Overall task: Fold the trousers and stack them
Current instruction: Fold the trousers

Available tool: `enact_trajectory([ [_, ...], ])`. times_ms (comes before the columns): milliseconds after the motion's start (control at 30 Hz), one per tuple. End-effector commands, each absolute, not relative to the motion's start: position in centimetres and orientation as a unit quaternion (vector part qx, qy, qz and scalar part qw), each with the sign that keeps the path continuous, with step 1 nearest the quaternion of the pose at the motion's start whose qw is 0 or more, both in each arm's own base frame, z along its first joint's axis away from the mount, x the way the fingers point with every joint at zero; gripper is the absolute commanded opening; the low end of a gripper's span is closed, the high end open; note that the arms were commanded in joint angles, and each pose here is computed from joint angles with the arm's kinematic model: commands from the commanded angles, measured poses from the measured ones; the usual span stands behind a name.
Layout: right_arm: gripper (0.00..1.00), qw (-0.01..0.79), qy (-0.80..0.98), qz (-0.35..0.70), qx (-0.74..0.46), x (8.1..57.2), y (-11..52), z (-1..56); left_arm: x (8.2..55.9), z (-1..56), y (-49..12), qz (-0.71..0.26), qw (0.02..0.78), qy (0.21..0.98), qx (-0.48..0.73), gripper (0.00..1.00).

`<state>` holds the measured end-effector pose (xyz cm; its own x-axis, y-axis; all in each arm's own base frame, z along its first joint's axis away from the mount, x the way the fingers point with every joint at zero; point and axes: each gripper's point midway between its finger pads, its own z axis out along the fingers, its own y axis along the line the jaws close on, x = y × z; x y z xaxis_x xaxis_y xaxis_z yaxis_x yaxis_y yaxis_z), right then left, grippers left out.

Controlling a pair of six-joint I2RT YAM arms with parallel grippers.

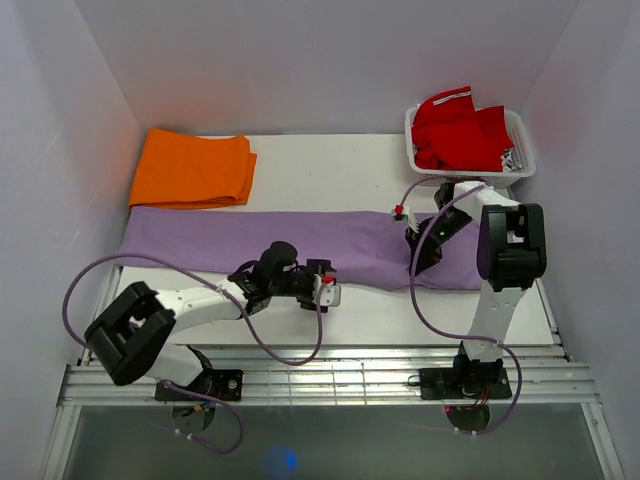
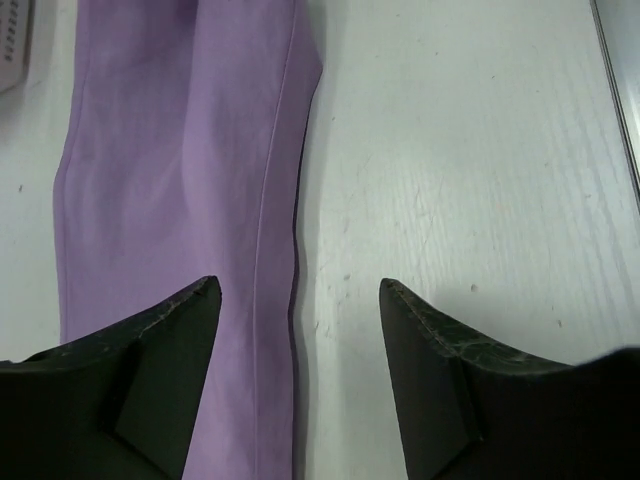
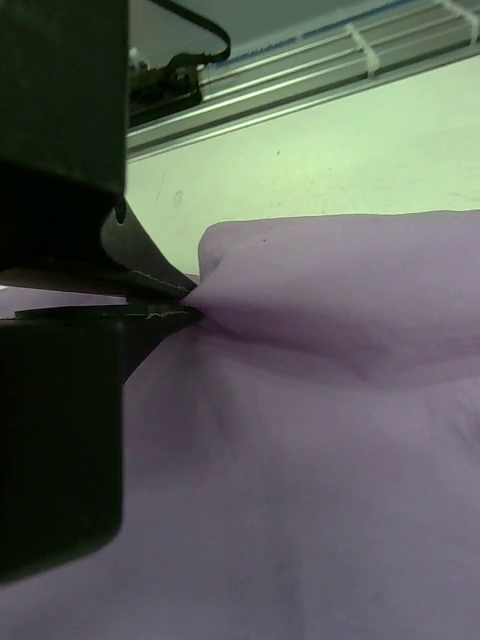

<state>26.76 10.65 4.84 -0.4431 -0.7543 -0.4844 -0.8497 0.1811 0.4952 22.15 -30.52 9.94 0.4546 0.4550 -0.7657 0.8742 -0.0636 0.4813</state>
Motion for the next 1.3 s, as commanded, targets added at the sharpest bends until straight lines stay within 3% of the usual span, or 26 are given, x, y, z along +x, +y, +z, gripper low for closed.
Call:
enact_trajectory([
  [0,0.08,0.019,0.776,0.444,-0.449,23.6,11.9,5.3,23.6,11.3,-34.3,-0.187,0.551,0.441,0.683,0.74],
  [267,0.08,-0.045,0.798,0.473,-0.372,22.5,12.3,3.4,24.4,9.2,-41.5,-0.204,0.562,0.393,0.698,0.6],
  [467,0.08,-0.07,0.809,0.503,-0.296,22.2,12.9,3.3,22.2,7.4,-42.8,-0.234,0.539,0.359,0.725,0.52],
  [533,0.08,-0.076,0.809,0.511,-0.281,22.1,13.0,3.1,21.1,7.2,-43.0,-0.247,0.533,0.351,0.73,0.52],
  [700,0.08,-0.085,0.81,0.514,-0.268,22.3,13.0,2.7,18.3,8.1,-42.9,-0.279,0.52,0.338,0.733,0.66],
  [833,0.1,-0.081,0.811,0.511,-0.274,22.2,13.0,2.9,16.9,7.7,-43.8,-0.295,0.503,0.346,0.735,0.7],
  [1033,0.1,-0.09,0.809,0.511,-0.276,20.9,12.8,3.1,20.3,4.8,-46.0,-0.23,0.518,0.393,0.725,0.69],
  [1133,0.11,-0.097,0.809,0.505,-0.283,20.2,12.4,2.9,21.9,4.5,-46.4,-0.201,0.529,0.406,0.718,0.59],
  [1233,0.21,-0.091,0.811,0.502,-0.288,20.3,12.4,3.2,21.2,5.3,-45.8,-0.208,0.525,0.402,0.72,0.33],
  [1267,0.29,-0.085,0.813,0.497,-0.291,20.8,12.3,3.3,20.6,5.5,-45.4,-0.217,0.518,0.397,0.726,0.19],
])
